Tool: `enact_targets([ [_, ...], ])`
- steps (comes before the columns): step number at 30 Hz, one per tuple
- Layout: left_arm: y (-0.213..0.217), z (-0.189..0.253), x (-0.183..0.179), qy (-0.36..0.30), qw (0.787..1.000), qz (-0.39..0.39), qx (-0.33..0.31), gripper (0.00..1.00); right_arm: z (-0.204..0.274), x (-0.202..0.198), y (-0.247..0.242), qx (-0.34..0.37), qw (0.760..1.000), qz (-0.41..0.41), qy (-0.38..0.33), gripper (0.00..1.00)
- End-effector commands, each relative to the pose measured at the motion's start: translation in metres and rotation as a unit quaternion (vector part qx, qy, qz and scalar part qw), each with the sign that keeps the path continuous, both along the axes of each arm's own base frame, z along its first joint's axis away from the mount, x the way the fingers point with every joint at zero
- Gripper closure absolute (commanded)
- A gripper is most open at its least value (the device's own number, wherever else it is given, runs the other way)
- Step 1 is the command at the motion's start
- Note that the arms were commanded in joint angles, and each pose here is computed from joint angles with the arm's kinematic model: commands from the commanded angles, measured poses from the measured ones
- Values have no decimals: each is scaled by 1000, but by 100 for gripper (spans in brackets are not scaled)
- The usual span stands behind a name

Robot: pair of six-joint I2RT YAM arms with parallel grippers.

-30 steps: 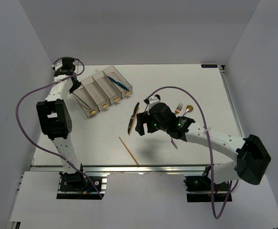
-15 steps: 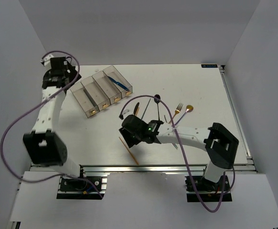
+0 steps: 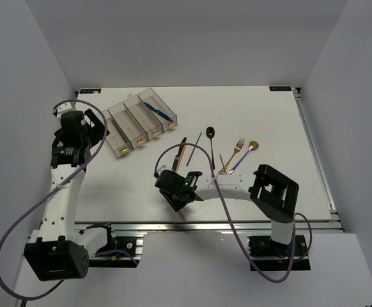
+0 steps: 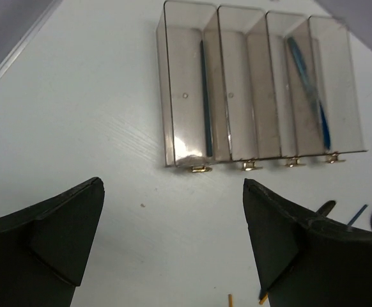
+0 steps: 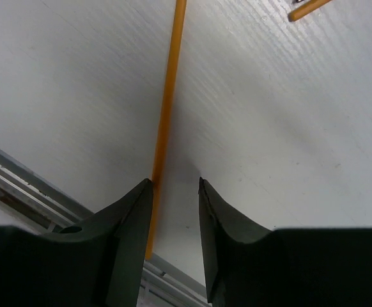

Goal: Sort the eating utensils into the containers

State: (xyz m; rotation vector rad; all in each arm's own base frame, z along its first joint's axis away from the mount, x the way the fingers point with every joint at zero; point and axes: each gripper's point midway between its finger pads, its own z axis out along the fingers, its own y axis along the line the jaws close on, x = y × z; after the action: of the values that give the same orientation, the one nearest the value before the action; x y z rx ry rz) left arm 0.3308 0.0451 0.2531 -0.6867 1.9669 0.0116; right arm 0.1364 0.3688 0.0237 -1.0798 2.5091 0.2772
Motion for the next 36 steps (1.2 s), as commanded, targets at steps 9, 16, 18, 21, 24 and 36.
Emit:
enact_targets([
  [9,-7,-38,-9,31,999,-26,-1,2,-15,-9,0,-28,999,-5,19,67],
  [16,-21,-45,-14,29,998,-55,-23,2,-34,-16,-11,-58,998,-12,37,90],
  [18,-35,-44,-14,22,995,-83,-50,2,-29,-16,-7,-49,998,-9,36,94],
  [21,-64,-43,-15,2,984,-145,-101,2,0,-9,12,6,1000,9,15,100],
  [24,-91,-53,-15,-5,968,-200,-152,2,39,1,28,79,997,8,-7,100],
  [36,-176,18,-52,-183,847,-398,-300,2,167,68,28,356,934,-31,9,100],
])
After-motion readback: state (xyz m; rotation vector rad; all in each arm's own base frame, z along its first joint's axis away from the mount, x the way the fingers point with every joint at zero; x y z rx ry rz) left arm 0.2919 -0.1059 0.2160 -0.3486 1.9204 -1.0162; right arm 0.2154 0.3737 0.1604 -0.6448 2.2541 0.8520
